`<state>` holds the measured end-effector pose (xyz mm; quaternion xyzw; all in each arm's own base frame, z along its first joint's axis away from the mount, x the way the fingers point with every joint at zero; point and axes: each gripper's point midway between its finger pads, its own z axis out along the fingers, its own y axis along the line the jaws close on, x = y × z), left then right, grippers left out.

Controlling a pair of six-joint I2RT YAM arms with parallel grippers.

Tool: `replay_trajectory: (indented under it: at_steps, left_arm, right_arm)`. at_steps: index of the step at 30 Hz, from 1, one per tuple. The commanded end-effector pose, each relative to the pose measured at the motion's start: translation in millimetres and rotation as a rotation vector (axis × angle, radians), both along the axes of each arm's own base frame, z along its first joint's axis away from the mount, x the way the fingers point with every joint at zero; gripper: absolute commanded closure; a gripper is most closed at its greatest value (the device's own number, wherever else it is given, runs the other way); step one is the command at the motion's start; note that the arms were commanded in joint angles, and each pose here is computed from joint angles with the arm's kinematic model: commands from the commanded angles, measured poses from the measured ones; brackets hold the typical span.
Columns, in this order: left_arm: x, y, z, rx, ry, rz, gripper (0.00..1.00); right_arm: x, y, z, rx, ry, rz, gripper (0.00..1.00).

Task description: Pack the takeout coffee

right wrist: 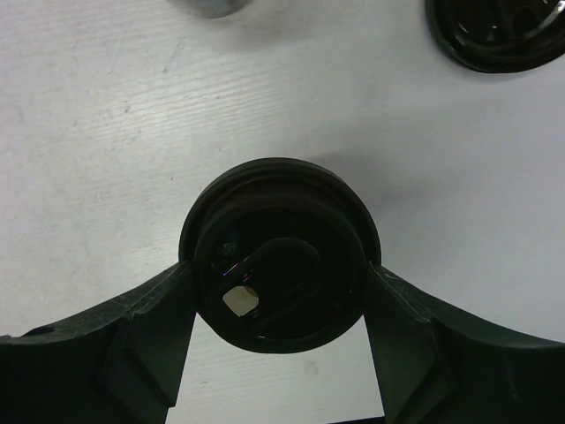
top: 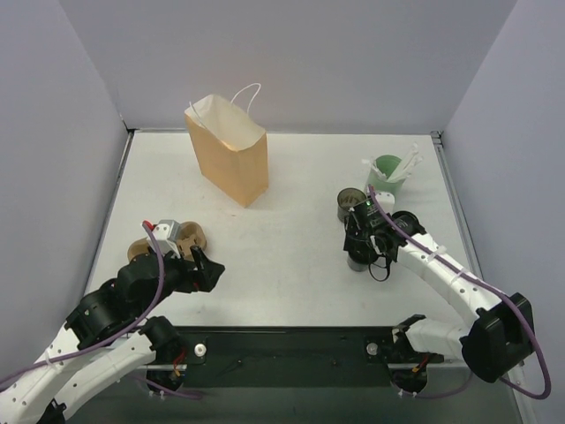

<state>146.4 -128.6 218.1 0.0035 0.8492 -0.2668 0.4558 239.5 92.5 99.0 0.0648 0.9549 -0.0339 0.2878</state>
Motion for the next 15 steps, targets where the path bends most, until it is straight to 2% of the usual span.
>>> replay_trajectory:
  at_steps: [1,6,11,15]
  left_arm:
    - [4,3,14,-0.023,-0.032,0.029,0.03]
    - [4,5,14,-0.009,-0.02,0.042,0.03]
    - [8,12,16,0.006,-0.023,0.082,0.03]
    - [13,17,17,0.075,-0.023,0.101,0.03]
  right_arm:
    - [-40,-45,-21,-0.167,0.165,-0.036,0.29]
    - [-34,-39,-4,-0.129,0.128,-0.034,0.17]
    - [-28,-36,21,-0.101,0.073,-0.02,0.14]
    - [-23,-30,38,-0.07,0.041,0.007,0.14]
